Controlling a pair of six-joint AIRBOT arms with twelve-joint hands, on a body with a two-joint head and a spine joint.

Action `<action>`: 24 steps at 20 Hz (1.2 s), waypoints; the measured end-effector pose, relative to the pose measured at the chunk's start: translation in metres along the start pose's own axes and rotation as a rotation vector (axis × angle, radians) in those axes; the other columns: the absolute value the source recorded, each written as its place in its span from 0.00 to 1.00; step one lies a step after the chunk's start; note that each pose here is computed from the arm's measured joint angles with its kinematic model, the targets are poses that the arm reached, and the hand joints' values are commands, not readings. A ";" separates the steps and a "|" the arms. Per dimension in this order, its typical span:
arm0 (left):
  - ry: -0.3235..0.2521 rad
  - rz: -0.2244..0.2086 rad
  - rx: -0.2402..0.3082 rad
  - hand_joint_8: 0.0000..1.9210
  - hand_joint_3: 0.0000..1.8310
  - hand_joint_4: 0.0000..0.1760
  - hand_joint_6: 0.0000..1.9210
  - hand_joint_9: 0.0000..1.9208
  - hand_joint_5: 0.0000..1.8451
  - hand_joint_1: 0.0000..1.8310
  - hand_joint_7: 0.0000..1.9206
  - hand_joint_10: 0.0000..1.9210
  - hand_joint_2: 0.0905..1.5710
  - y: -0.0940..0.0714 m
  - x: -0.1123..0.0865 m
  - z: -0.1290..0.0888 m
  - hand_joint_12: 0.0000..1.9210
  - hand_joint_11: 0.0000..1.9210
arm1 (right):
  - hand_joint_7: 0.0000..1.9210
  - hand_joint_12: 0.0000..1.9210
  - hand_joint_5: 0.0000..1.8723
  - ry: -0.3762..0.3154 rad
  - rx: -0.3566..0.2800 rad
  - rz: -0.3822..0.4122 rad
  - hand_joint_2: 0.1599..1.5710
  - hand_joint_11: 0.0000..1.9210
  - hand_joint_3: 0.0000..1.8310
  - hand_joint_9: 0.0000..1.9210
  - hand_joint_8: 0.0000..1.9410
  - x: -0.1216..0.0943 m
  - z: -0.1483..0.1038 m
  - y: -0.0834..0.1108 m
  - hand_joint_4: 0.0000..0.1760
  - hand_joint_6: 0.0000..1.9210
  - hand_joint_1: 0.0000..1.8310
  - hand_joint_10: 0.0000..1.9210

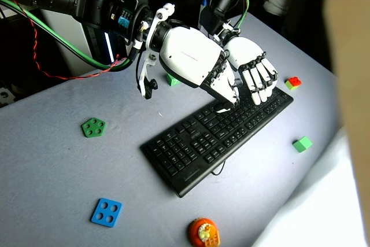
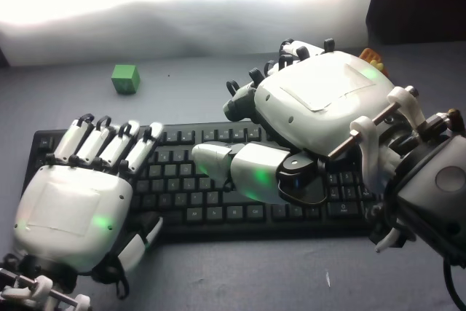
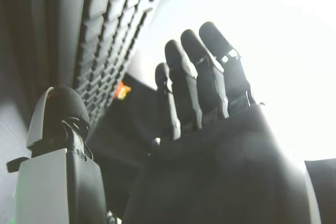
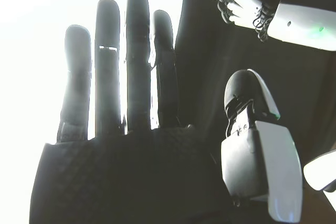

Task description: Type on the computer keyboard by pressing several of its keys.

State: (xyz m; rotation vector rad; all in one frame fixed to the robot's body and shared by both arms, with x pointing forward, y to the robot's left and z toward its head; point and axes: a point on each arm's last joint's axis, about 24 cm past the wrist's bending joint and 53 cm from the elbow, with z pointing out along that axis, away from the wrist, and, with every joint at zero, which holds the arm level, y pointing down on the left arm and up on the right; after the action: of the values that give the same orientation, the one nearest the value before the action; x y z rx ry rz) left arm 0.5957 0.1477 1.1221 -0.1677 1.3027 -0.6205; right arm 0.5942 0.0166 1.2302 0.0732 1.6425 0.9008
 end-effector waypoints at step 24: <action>0.139 -0.150 -0.070 0.01 0.00 0.19 0.02 0.16 0.21 0.00 0.23 0.18 0.75 -0.003 -0.017 0.006 0.63 0.00 | 0.48 0.88 0.39 -0.018 -0.041 -0.030 0.74 0.10 0.00 0.30 0.00 -0.014 0.001 0.010 0.00 0.00 0.00 0.49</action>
State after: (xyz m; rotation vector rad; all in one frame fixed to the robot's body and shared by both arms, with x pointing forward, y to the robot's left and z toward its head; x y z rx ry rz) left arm 0.5980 0.1526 1.1398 -0.2855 1.4562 -0.7250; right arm 0.5948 0.0174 1.2473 0.0280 1.6037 0.9087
